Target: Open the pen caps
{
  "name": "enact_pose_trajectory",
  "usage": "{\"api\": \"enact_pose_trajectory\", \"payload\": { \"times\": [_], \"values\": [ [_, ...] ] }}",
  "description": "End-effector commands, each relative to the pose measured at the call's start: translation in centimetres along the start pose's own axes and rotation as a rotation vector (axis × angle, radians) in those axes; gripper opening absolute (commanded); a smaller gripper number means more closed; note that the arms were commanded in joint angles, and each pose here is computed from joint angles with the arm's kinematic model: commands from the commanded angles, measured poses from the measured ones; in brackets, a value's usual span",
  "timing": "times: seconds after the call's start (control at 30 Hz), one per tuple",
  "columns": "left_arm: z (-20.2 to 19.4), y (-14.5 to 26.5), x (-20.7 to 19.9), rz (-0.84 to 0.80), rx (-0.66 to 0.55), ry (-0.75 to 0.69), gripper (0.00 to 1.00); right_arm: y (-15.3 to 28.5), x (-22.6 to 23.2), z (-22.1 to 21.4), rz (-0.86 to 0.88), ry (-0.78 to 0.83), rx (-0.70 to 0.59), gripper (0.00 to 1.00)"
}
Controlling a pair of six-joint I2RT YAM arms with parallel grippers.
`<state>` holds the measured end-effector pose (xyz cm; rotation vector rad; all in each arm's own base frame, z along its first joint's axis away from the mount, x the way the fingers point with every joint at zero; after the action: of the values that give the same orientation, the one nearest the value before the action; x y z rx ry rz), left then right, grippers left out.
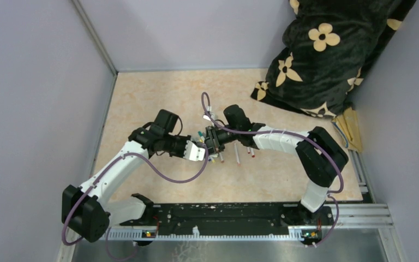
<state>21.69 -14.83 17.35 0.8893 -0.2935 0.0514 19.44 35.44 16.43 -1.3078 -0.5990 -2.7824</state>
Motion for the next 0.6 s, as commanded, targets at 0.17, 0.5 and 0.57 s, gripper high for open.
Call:
{"api": "enact_pose_trajectory", "payload": {
  "times": [0.17,0.5,0.57],
  "values": [
    [-1.9,0.0,1.4,0.097,0.136,-0.007,0.0,2.3,0.2,0.7,-0.049,0.047,-0.071,0.0],
    [-6.8,-0.2,3.5,0.13,0.215,0.132,0.0,6.5,-1.1,-3.2,-0.201,0.029,-0.002,0.0],
    [-7.8,0.2,4.2,0.14,0.223,0.157,0.0,7.3,-1.5,-3.7,-0.223,0.02,0.001,0.0]
  ]
}}
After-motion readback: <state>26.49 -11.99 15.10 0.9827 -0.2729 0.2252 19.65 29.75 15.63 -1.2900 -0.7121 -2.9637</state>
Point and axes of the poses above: each gripper's point midway between its finger pads, its own y axis back along the fingers, its own x axis along the line the jaws close on, z = x × y, the point moved 5 cm from there along y, back along the fingers, and after that the axes turned 13 degrees about y, right-handed, at the moved point
